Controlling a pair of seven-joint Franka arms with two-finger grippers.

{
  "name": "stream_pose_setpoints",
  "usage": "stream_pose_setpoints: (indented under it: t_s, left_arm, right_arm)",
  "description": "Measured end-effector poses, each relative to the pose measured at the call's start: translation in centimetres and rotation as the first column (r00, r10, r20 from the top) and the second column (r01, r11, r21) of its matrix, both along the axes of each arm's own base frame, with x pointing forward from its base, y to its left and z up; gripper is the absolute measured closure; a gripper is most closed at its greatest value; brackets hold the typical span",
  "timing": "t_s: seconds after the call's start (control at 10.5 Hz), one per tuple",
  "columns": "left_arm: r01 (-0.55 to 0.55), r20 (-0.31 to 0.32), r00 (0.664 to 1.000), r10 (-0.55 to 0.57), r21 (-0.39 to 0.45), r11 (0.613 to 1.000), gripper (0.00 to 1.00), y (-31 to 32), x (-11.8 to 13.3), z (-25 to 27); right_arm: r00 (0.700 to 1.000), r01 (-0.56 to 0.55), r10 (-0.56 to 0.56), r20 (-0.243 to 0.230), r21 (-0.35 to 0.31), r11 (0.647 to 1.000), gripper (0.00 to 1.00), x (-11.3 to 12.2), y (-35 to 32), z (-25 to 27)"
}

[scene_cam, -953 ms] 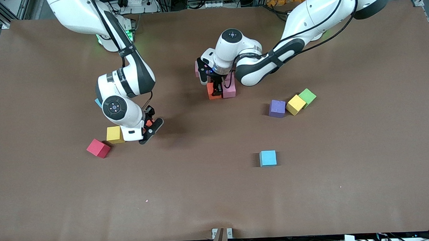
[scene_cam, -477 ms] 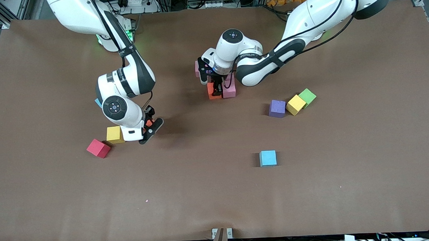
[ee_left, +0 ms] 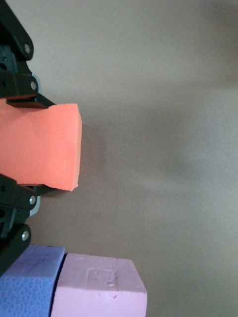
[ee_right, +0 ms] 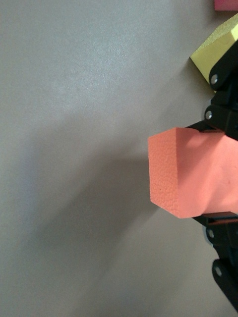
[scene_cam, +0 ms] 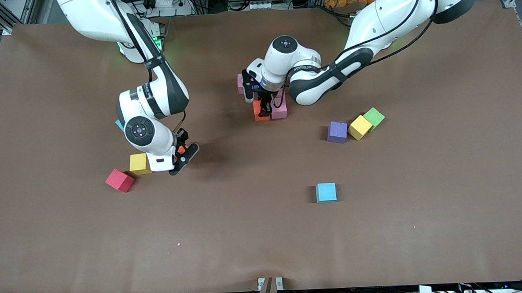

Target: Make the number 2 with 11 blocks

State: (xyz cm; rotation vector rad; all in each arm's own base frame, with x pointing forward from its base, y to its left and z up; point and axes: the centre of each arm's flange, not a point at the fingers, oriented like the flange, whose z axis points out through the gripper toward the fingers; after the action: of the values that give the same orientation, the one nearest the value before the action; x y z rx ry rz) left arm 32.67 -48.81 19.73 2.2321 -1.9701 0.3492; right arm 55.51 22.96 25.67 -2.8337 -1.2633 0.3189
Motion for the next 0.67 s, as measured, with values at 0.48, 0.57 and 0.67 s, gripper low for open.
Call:
stream_pose_setpoints:
  t_s: [0.48,0.57,0.67]
  left_arm:
    - [-0.043,-0.053,0.998,0.044,0.013,0.999,0.23,0.46,-0.06,-0.47]
    - [-0.053,-0.068,0.996,0.054,0.016,0.998,0.09,0.49,-0.24,-0.56]
    - [-0.057,-0.073,0.996,0.058,0.016,0.998,0.0,0.47,-0.26,-0.53]
  right_arm:
    - [1.0,0.0,0.0,0.0,0.0,1.0,0.41,0.0,0.0,0.0]
    - [1.0,0.0,0.0,0.0,0.0,1.0,0.41,-0.01,0.0,0.0]
    - [1.0,0.0,0.0,0.0,0.0,1.0,0.41,-0.01,0.02,0.0]
